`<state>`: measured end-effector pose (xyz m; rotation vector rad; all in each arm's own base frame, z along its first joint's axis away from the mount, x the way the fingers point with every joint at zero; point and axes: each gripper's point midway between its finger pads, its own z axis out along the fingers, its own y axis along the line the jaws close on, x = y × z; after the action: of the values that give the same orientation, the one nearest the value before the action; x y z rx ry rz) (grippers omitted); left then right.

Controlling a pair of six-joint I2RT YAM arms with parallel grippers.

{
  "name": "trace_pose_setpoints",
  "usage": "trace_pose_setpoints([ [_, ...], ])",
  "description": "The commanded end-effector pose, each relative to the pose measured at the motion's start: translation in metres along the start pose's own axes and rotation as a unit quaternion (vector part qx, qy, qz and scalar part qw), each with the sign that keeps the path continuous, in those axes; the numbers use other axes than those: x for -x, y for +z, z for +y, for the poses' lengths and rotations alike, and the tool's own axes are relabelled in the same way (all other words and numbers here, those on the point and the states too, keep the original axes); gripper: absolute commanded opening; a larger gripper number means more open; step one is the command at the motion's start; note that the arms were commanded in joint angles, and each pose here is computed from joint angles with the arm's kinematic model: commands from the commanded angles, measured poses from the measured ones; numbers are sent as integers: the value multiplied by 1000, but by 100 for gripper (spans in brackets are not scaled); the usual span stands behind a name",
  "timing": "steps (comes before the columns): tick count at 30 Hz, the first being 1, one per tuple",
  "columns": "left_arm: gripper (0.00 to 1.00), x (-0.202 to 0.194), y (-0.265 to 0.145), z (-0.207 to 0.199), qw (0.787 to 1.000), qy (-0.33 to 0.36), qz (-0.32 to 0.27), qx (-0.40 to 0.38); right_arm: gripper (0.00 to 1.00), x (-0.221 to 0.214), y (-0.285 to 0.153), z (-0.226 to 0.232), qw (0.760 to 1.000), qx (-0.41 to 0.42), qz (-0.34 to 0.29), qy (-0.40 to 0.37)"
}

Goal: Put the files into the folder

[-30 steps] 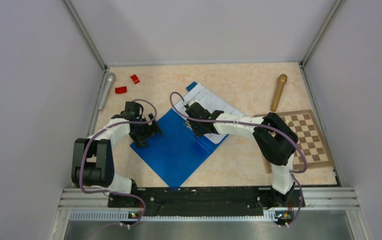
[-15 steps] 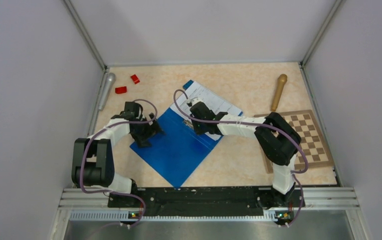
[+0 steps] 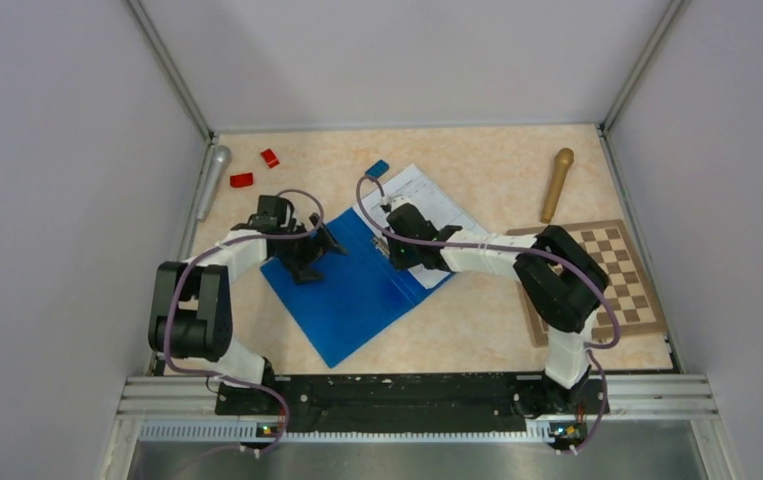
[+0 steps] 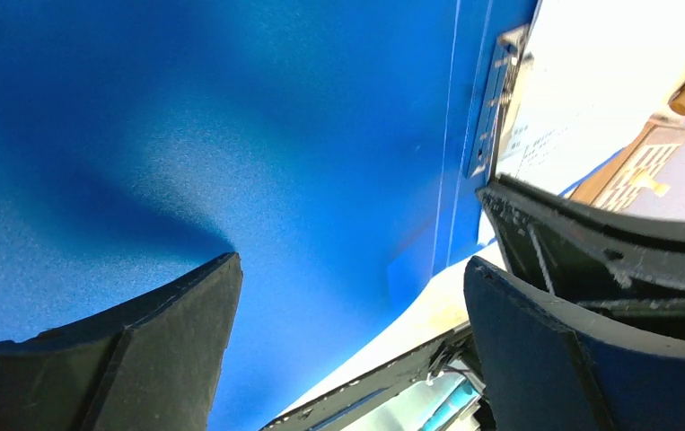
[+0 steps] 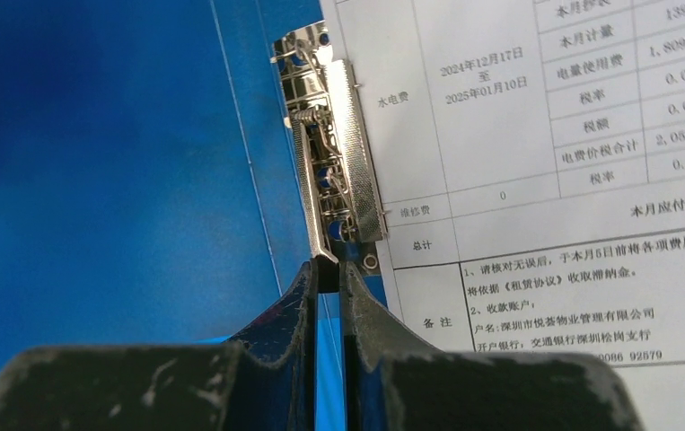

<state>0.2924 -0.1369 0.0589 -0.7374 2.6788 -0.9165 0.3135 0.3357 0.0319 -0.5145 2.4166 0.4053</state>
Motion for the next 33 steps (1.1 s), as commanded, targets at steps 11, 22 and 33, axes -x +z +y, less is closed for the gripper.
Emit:
trace_pose_setpoints([
  [11, 98, 31, 35, 10, 999, -10, 7, 46, 0, -75, -29, -33, 988, -51, 143, -1],
  [22, 99, 15, 37, 61, 987, 7, 37, 154, 0, -43, -39, -16, 993, -4, 122, 9],
  [33, 99, 5, 40, 63, 982, 46, 55, 174, 0, -44, -24, -55, 987, -81, 136, -1],
])
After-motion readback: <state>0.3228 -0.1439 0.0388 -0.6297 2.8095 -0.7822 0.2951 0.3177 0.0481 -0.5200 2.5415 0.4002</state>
